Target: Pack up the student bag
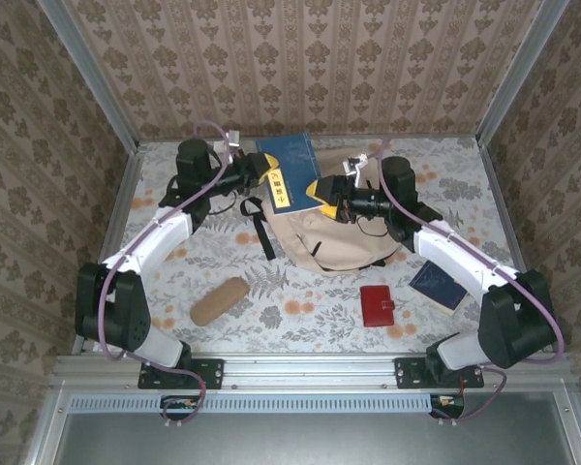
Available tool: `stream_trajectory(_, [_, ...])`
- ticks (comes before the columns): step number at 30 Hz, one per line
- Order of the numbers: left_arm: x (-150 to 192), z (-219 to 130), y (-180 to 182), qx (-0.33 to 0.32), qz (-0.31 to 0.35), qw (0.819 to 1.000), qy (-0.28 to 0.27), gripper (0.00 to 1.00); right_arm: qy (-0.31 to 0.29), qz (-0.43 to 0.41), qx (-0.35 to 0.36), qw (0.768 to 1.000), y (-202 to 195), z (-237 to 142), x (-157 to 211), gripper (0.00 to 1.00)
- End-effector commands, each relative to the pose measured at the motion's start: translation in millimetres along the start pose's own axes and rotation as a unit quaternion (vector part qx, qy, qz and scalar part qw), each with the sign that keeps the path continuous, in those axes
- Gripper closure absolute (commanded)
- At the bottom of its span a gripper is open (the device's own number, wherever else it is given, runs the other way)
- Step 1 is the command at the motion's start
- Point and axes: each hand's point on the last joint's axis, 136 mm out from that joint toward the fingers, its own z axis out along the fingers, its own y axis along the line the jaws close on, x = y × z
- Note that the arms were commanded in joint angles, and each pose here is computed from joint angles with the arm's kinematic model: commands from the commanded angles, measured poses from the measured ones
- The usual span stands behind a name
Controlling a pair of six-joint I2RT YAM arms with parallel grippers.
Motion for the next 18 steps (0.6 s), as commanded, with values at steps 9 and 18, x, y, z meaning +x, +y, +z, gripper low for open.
stream_trajectory(9, [-21, -10, -24, -0.003, -0.024, 0.987, -0.157, 1.0, -0.191, 0.077, -0.069, 0.976, 17, 15, -28, 0.45])
stream_trajectory(18, [-7, -5, -15, -0.016, -0.041, 0.987, -0.154, 1.0, -0.233, 0.101, -0.065, 0.965, 8, 17, -36, 0.65])
